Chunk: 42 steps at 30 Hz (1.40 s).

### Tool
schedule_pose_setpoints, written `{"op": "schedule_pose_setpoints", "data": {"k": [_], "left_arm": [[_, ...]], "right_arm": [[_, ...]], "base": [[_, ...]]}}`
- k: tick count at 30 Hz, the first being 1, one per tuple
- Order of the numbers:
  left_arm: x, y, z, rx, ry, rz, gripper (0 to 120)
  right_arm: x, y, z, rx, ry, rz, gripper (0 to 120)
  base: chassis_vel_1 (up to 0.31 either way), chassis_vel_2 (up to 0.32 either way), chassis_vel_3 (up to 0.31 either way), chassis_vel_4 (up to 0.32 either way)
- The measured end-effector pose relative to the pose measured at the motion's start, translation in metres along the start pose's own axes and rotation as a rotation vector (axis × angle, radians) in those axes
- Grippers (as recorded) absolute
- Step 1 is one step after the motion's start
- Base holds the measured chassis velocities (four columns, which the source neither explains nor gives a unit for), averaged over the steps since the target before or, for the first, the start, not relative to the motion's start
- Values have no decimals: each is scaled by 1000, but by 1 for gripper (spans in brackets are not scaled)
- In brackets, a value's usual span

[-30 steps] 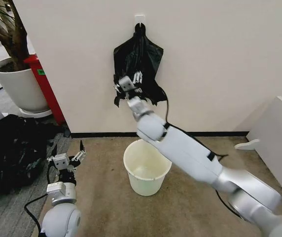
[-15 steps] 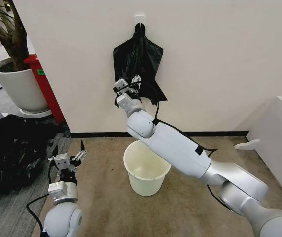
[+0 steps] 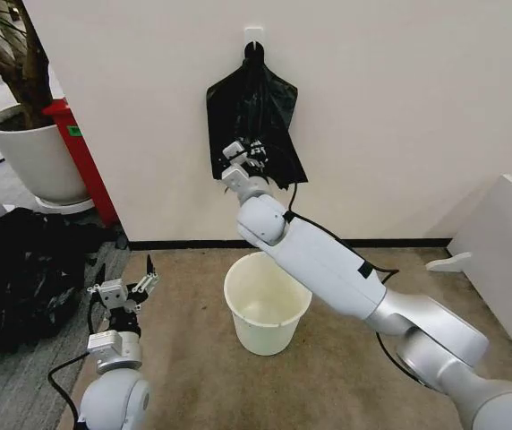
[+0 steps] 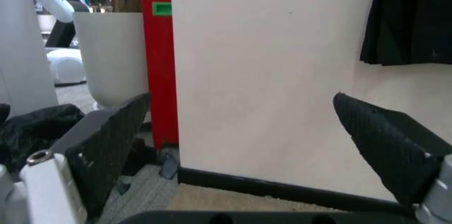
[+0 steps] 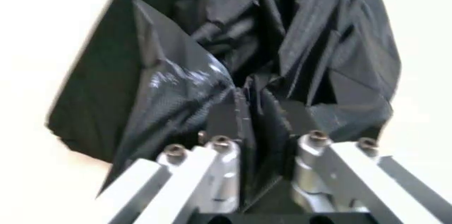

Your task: Place the garbage bag over the trash bin.

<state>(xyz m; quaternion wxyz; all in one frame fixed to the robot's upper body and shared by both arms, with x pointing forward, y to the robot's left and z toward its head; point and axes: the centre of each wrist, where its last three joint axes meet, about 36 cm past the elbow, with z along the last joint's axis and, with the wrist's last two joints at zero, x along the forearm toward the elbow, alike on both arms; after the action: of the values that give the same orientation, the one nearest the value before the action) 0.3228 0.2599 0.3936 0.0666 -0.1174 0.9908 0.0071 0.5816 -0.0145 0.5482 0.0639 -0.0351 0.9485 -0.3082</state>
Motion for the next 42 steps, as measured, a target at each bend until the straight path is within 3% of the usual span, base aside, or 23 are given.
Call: {"op": "schedule_pose_setpoints", "data": {"k": [2, 8, 11, 14, 15, 21, 23, 24, 30, 32, 37, 39, 42], "left_arm": [[-3, 1, -2, 3, -6, 6, 100], [-15, 5, -9, 10, -25, 28, 100], [-21, 7, -13, 13, -30, 47, 100], [-30, 8, -18, 50, -57, 118, 100], [-36, 10, -23, 76, -93, 185, 100], [-50, 15, -28, 96, -151, 287, 100], [-70, 26, -36, 86, -210, 390, 100], [-70, 26, -36, 86, -210, 390, 100], [-148, 58, -65, 9, -373, 628, 100], [-160, 59, -70, -1, -389, 657, 100], [-231, 49, -99, -27, -435, 799, 100], [-234, 48, -100, -29, -437, 804, 100], [-286, 23, -121, -136, -446, 902, 100]], "right_arm": [[0, -8, 9, -23, -5, 11, 0], [5, -34, 32, -140, -72, 6, 0], [12, -50, 45, -295, -170, -68, 0], [21, -59, 54, -482, -278, -167, 0], [25, -62, 55, -551, -308, -197, 0], [33, -65, 56, -653, -334, -234, 0], [39, -67, 57, -729, -343, -257, 0], [39, -67, 57, -729, -343, -257, 0], [45, -59, 56, -815, -377, -305, 0], [45, -57, 55, -821, -382, -312, 0], [46, -47, 58, -816, -390, -320, 0], [46, -47, 58, -815, -390, -319, 0], [44, -46, 62, -787, -395, -315, 0]], "base": [[0, 0, 0, 0], [0, 0, 0, 0], [0, 0, 0, 0], [0, 0, 0, 0], [0, 0, 0, 0], [0, 0, 0, 0], [0, 0, 0, 0], [0, 0, 0, 0], [0, 0, 0, 0], [0, 0, 0, 0], [0, 0, 0, 0], [0, 0, 0, 0], [0, 0, 0, 0]]}}
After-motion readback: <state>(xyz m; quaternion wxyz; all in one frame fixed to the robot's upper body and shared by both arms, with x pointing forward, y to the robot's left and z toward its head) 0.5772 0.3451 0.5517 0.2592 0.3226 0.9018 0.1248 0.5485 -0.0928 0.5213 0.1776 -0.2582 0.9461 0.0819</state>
